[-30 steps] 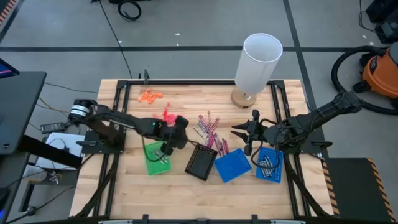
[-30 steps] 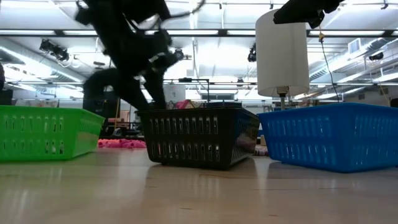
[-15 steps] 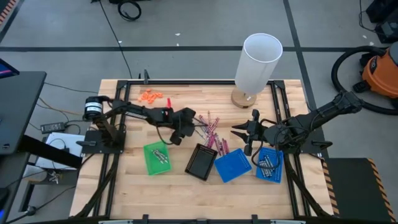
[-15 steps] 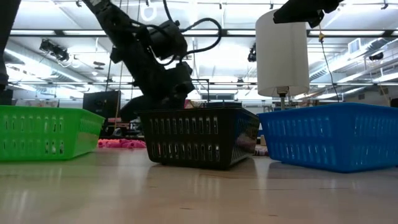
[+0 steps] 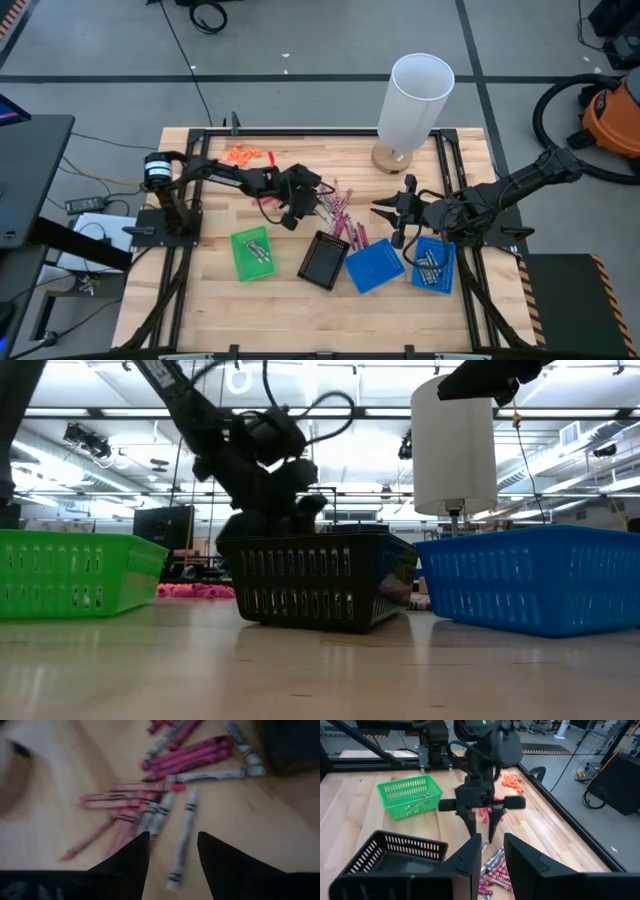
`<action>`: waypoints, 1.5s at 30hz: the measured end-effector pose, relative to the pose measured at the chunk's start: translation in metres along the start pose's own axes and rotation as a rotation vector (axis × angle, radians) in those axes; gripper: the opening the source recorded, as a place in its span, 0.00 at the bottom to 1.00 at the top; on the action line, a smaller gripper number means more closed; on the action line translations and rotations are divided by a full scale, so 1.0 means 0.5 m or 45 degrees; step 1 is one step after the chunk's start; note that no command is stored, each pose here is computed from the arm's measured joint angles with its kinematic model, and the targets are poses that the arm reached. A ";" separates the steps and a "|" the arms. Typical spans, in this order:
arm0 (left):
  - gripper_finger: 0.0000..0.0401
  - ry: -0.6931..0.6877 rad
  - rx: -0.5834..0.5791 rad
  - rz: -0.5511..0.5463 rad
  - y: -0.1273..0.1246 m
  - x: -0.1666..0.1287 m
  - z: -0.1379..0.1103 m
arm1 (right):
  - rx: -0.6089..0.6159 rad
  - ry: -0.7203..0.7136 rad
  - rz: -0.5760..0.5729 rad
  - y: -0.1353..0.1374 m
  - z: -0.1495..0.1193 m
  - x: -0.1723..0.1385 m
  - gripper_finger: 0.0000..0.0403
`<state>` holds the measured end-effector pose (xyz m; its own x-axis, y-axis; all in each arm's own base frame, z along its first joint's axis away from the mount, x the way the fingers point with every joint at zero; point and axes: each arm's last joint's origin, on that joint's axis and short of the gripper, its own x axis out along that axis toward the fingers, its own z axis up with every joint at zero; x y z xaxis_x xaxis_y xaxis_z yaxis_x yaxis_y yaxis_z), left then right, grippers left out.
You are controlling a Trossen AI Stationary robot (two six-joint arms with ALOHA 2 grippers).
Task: Sort crayons
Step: Put the white crayon into the green bin
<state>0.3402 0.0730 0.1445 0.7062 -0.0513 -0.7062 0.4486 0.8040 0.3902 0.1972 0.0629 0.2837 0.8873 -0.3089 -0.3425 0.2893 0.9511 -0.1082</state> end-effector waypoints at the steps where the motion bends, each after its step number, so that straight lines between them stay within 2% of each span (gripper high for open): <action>1: 0.44 -0.014 -0.004 -0.005 0.001 0.008 -0.005 | 0.002 -0.001 0.000 0.000 0.000 0.000 0.23; 4: 0.44 -0.019 -0.044 -0.002 0.006 0.024 -0.020 | 0.005 0.001 0.003 0.000 0.000 0.000 0.23; 13: 0.40 -0.061 -0.255 -0.152 0.014 0.049 -0.074 | 0.009 0.005 0.024 0.001 -0.001 0.000 0.23; 17: 0.32 -0.046 -0.307 -0.177 0.014 0.048 -0.081 | 0.009 0.005 0.024 0.001 0.000 0.000 0.23; 25: 0.08 0.003 -0.343 -0.216 0.007 0.046 -0.084 | 0.009 0.005 0.024 0.001 -0.001 0.000 0.23; 29: 0.03 0.031 -0.351 -0.227 0.004 0.046 -0.088 | 0.009 0.005 0.024 0.001 -0.001 0.000 0.23; 37: 0.04 0.067 -0.334 -0.237 -0.003 -0.004 -0.059 | 0.020 0.010 0.023 0.001 -0.001 0.000 0.23; 45: 0.04 -0.002 -0.227 -0.044 0.008 -0.066 0.011 | 0.026 0.009 0.023 0.001 -0.001 0.000 0.23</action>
<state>0.3216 0.0745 0.1725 0.6927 -0.0817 -0.7166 0.3687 0.8940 0.2544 0.1970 0.0636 0.2832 0.8900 -0.2916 -0.3505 0.2808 0.9562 -0.0826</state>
